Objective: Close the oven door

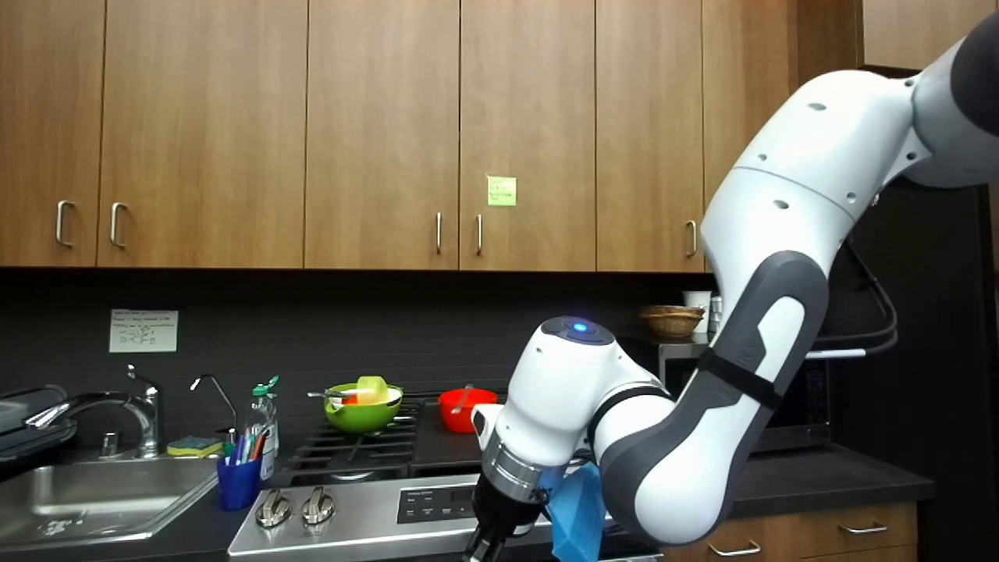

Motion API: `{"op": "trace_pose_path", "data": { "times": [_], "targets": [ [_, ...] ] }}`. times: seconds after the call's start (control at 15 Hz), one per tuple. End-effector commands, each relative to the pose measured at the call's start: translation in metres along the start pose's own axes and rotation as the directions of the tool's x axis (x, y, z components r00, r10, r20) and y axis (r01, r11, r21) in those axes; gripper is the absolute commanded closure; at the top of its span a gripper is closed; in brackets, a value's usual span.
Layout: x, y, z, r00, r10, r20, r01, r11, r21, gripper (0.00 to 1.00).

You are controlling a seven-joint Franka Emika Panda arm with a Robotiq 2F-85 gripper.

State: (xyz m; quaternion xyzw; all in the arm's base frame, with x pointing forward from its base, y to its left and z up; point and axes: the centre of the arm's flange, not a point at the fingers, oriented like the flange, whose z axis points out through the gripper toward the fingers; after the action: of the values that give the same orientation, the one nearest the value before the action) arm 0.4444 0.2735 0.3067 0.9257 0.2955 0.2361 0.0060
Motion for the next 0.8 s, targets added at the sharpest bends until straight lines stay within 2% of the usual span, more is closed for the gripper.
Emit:
{"op": "trace_pose_path", "data": {
  "times": [0.0, 0.4, 0.73],
  "targets": [
    [-0.018, 0.012, -0.037, 0.991, 0.029, -0.131, -0.032, 0.999, -0.024, 0.0],
    [-0.046, 0.041, -0.072, 0.981, 0.059, -0.187, -0.065, 0.997, -0.028, 0.0],
    [-0.072, 0.054, -0.105, 0.993, 0.052, -0.109, -0.063, 0.993, -0.098, 0.0]
  ]
}}
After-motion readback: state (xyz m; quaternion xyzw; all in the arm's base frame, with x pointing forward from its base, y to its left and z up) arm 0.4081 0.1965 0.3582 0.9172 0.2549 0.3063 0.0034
